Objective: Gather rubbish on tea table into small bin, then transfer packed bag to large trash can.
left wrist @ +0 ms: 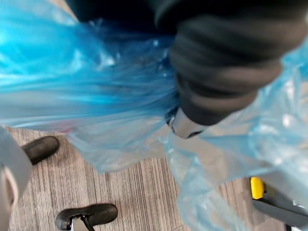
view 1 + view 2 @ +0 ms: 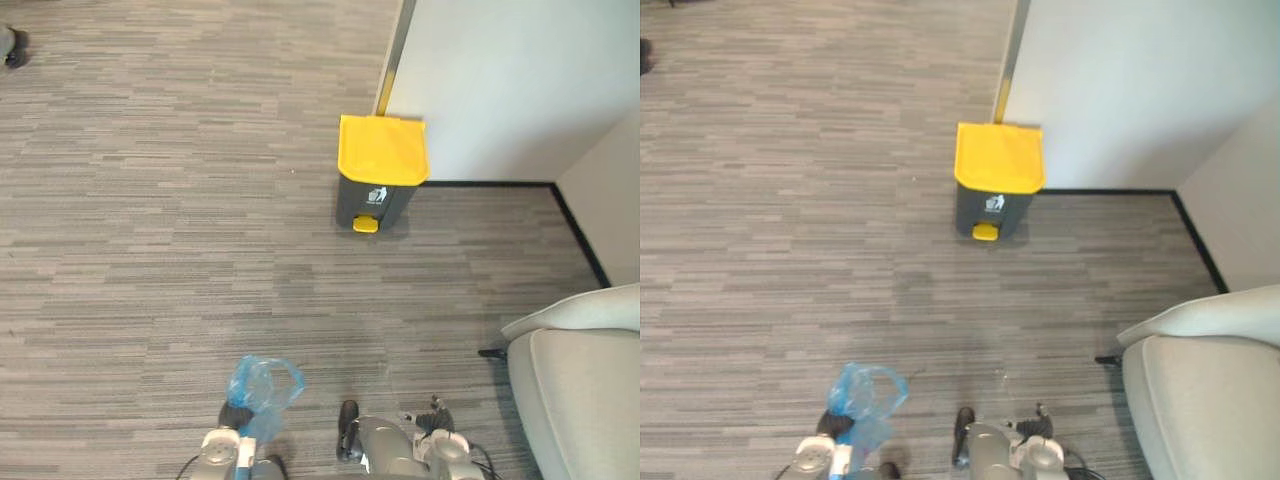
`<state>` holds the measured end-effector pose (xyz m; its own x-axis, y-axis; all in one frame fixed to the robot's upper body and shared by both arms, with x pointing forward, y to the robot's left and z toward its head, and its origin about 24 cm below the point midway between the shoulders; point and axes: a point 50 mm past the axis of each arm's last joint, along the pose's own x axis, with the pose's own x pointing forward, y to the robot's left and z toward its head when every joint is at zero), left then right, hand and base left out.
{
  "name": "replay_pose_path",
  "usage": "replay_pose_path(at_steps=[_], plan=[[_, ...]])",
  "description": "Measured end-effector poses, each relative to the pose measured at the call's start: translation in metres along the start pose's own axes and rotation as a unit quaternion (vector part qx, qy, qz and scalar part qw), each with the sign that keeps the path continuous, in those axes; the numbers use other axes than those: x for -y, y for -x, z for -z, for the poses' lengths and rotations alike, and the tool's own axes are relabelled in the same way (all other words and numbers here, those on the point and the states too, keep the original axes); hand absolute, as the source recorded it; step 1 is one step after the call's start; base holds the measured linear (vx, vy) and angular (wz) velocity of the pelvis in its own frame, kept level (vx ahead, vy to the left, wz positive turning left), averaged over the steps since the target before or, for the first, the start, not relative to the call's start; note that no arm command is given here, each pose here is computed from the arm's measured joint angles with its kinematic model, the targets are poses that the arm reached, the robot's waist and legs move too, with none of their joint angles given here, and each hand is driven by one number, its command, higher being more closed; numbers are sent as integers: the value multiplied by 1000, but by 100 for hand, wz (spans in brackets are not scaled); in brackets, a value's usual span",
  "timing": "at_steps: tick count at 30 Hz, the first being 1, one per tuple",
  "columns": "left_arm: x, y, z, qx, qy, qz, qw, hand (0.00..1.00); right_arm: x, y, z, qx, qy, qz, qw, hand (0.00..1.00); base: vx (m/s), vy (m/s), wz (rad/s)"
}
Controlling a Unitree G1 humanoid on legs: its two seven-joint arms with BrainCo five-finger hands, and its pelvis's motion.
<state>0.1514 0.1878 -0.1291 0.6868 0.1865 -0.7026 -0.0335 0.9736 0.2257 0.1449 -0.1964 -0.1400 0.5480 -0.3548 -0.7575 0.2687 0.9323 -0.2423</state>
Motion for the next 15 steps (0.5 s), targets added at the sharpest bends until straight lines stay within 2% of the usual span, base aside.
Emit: replay_pose_path(at_steps=[4, 10, 15], plan=[[14, 5, -5, 16, 27, 12, 999, 100, -2, 5, 9, -7, -4, -2, 1000, 0, 423, 19, -7], [25, 3, -21, 45, 43, 32, 998, 100, -5, 1, -9, 20, -15, -1, 1000, 0, 319, 261, -50], [11, -2, -19, 35, 29, 16, 999, 100, -13, 3, -2, 1, -14, -11, 1000, 0, 204, 148, -11]])
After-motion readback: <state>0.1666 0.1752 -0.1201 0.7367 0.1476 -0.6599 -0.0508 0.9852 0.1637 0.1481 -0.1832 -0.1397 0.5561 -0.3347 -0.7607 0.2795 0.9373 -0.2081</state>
